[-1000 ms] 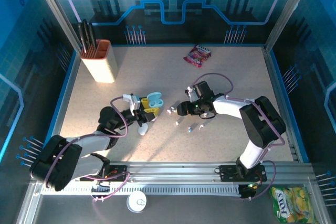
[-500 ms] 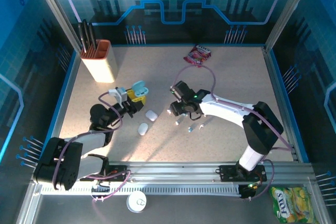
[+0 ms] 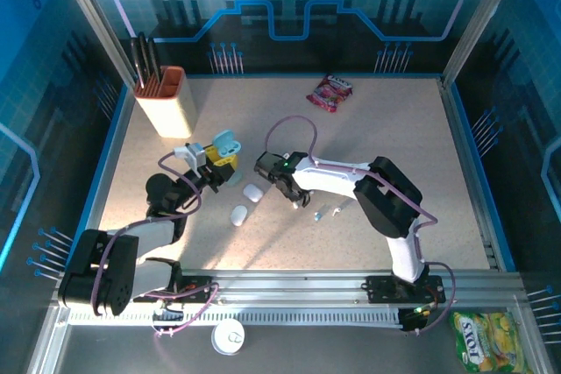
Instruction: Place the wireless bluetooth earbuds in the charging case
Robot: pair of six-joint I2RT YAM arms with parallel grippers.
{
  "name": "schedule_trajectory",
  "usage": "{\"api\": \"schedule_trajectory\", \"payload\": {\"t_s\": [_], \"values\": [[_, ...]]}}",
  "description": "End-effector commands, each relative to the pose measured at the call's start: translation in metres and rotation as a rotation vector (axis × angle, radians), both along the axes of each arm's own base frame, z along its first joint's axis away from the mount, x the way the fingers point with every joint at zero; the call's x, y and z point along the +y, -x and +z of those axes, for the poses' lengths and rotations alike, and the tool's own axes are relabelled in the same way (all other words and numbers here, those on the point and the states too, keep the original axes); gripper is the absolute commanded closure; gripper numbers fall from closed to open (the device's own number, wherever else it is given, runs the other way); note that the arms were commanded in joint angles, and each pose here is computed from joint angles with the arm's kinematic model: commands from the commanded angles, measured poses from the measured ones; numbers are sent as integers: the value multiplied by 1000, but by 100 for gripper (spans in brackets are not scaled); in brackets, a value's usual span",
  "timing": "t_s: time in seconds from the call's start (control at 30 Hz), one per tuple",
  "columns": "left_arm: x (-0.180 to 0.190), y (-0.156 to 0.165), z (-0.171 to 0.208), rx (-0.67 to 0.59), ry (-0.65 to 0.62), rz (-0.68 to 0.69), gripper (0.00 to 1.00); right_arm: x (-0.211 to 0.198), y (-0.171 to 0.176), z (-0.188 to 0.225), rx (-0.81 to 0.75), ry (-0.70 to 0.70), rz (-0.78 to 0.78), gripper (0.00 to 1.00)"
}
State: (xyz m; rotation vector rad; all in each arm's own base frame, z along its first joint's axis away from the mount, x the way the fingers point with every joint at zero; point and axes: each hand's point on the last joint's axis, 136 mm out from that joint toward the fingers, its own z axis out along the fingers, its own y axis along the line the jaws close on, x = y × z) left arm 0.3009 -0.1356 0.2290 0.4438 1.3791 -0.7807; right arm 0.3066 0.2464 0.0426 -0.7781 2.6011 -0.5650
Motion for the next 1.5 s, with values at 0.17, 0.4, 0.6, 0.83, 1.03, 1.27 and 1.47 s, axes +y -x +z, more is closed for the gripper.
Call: {"api": "schedule_trajectory", "payload": {"t_s": [0.17,0.4,0.6,0.83,1.03,1.27,1.47], "values": [[5,2,10,-57,-7,22,60,-5,5,-1,1,44,-36,63],[4,3,10,-59,-9,18,60,0,8,-11,30,26,-38,64],[4,2,12,-65,-7,17,60,-5,8,-15,26,51,-56,66],[3,3,12,-61,-6,9,60,-9,7,-21,31,64,-70,70],[2,4,11,-63,-6,3,60,-14,5,-19,23,57,-90,73],[1,6,10,-68,-15,-4,60,-13,5,-18,36,3,-99,80],[-1,7,8,-70,-26,-18,60,-9,6,-8,47,-90,-101,79]]}}
